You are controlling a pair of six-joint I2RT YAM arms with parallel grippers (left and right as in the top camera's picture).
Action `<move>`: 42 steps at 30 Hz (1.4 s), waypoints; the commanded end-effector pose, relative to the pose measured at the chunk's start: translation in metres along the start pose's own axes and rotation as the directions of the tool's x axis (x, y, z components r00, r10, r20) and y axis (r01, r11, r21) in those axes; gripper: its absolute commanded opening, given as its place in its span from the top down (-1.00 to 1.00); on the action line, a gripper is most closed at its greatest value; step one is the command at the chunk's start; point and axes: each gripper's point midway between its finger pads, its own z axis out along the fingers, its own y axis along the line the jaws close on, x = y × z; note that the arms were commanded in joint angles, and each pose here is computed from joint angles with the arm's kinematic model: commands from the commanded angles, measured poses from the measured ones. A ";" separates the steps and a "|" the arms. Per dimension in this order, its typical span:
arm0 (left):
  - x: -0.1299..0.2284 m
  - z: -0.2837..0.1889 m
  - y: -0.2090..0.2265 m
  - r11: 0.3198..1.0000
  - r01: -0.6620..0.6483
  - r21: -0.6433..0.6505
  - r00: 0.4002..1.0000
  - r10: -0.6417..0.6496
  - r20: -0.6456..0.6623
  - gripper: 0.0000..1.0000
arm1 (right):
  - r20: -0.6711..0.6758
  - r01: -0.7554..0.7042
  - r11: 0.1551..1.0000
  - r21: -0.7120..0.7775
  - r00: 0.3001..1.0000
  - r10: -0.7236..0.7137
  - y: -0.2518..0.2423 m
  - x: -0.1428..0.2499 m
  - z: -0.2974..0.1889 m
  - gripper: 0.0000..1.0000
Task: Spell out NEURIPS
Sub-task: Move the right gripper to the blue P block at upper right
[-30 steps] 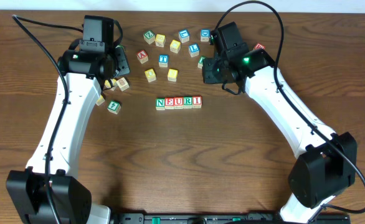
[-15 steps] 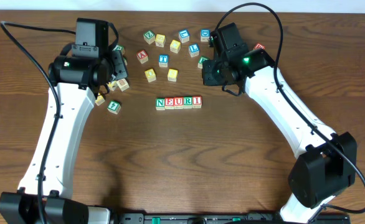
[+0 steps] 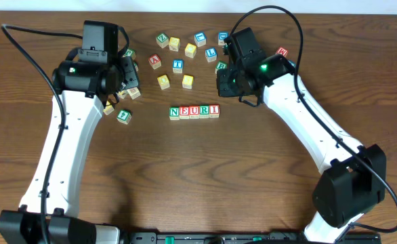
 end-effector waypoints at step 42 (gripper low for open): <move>-0.006 -0.016 0.001 1.000 -0.003 0.013 0.999 0.003 0.040 -0.10 | -0.073 0.012 1.000 0.006 0.997 -0.011 0.011 0.020 0.018 0.45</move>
